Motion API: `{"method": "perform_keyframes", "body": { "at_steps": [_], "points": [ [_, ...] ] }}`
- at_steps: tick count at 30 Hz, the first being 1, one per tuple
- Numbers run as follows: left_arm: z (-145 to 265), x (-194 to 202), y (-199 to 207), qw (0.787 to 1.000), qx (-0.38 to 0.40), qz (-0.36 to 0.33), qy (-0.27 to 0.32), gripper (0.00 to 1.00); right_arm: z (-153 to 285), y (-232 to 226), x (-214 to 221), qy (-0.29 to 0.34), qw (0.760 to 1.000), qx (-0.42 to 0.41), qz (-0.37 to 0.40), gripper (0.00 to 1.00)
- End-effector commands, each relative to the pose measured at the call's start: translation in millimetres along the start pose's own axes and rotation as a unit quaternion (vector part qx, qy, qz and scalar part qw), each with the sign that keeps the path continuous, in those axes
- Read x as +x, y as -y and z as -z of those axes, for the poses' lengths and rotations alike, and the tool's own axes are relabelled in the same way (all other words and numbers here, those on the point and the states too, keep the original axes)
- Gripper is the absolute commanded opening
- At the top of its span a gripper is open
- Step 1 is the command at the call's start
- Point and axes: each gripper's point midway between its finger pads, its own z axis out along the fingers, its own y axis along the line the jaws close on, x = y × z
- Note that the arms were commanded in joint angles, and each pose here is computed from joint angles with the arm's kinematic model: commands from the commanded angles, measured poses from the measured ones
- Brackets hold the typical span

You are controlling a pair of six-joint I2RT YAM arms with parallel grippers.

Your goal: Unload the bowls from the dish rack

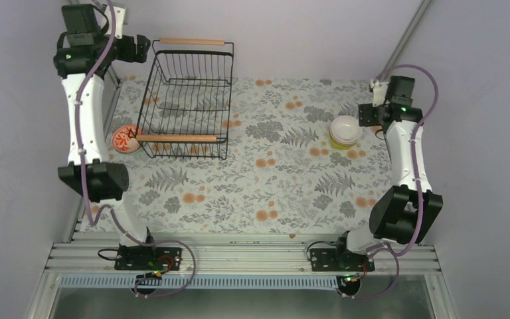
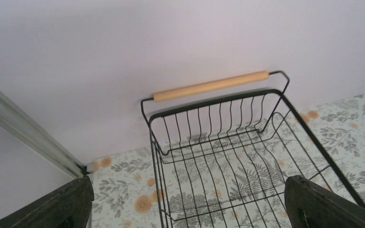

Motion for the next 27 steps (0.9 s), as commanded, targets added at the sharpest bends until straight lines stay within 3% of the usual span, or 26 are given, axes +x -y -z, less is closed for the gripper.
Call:
{"method": "perform_keyframes", "body": {
  "at_steps": [1,8,12,14,15,16,22,27],
  "points": [
    [38.3,-8.4,20.1,0.999,0.022,-0.039,0.023,1.00,-14.1,14.4,21.3,-0.017,0.999,-0.033,-0.029,0.75],
    [78.1,23.2,82.0,0.989,0.140,-0.048,0.007,1.00,-1.4,-4.7,42.8,-0.014,0.996,-0.088,-0.019,0.74],
    [86.6,50.6,91.1,0.991,0.127,-0.040,0.002,1.00,26.1,-37.5,54.7,0.011,0.988,-0.156,0.011,0.81],
    [89.7,62.3,86.9,0.994,0.104,-0.042,0.002,1.00,38.9,-51.9,61.4,0.026,0.982,-0.183,0.028,0.89],
    [91.8,68.1,83.9,0.995,0.090,-0.044,0.002,1.00,44.4,-57.9,63.7,0.036,0.980,-0.194,0.034,0.98],
    [94.5,72.0,79.7,0.996,0.071,-0.045,0.007,1.00,50.0,-63.0,65.3,0.047,0.977,-0.203,0.041,1.00],
    [107.0,101.3,83.3,0.997,0.053,-0.045,0.024,1.00,79.7,-91.1,59.9,0.119,0.954,-0.267,0.060,1.00],
    [116.3,100.4,85.5,0.997,0.053,-0.044,0.044,1.00,88.2,-102.8,57.7,0.167,0.944,-0.278,0.062,1.00]
  ]
}}
